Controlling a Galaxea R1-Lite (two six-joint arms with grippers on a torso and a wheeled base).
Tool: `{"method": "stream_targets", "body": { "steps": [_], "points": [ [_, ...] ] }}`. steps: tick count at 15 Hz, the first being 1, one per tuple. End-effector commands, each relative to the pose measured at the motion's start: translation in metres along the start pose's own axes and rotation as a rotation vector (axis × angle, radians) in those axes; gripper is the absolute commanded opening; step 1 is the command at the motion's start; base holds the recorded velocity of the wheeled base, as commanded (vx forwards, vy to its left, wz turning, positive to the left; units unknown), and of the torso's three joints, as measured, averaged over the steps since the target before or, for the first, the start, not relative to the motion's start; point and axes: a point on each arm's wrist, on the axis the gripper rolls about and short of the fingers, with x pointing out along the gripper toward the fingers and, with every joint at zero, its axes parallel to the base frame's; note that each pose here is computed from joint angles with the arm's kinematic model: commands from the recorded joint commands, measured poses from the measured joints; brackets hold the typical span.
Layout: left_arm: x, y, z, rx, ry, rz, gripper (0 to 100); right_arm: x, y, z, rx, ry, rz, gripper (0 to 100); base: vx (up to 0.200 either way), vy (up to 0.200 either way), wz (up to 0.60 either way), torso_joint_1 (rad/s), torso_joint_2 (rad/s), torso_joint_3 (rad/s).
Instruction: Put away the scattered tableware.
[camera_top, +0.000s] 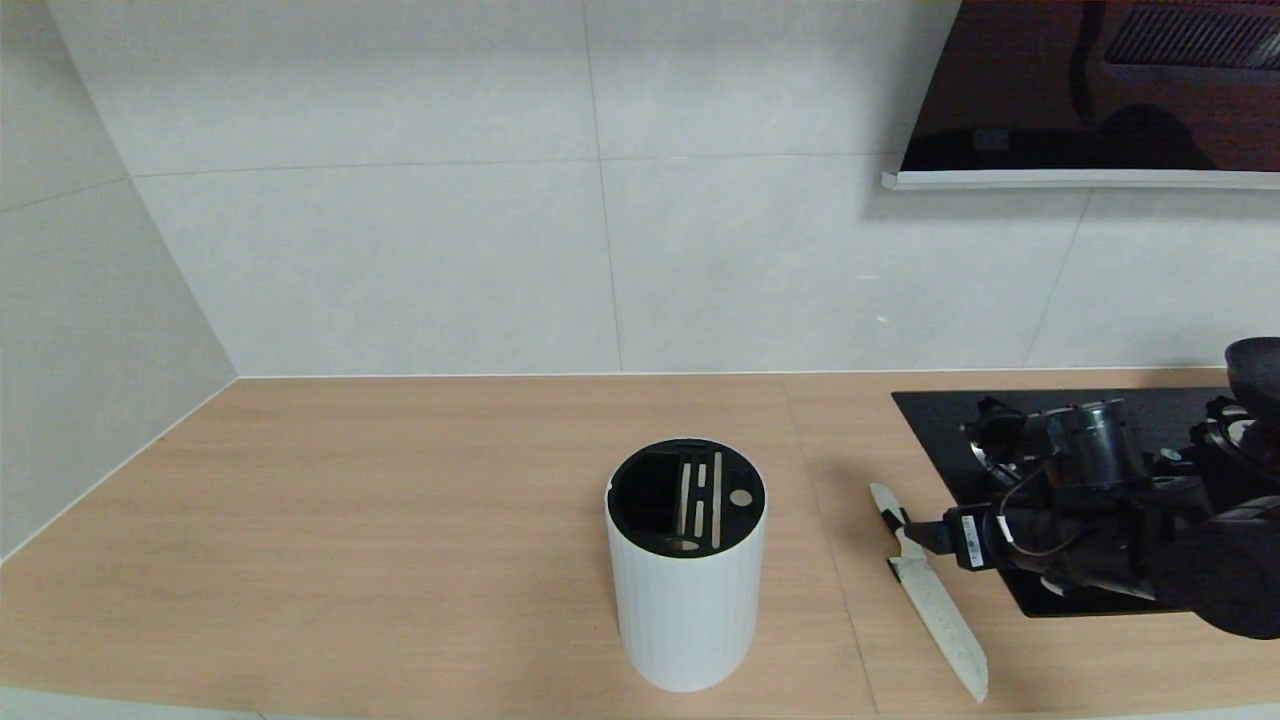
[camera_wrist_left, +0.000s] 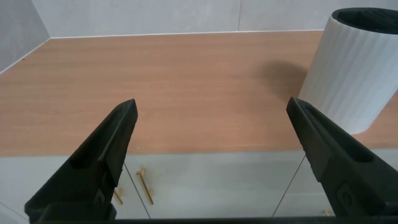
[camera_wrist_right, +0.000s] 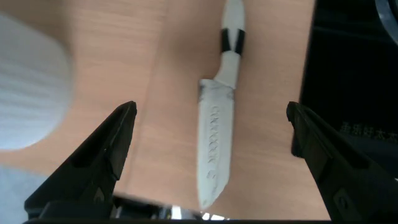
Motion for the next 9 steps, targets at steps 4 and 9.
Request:
{"method": "stream_targets", "body": {
  "steps": [4,9],
  "points": [
    [0.0,0.0,0.0,0.0,0.001,0.0,100,0.048,0.01,-0.024,-0.018,0.034,-0.082,100,0.0,0.0,0.0,0.0,0.0,0.0],
    [0.0,0.0,0.0,0.0,0.001,0.0,100,0.062,0.019,-0.032,0.032,0.037,-0.07,100,0.0,0.0,0.0,0.0,0.0,0.0]
  ]
}}
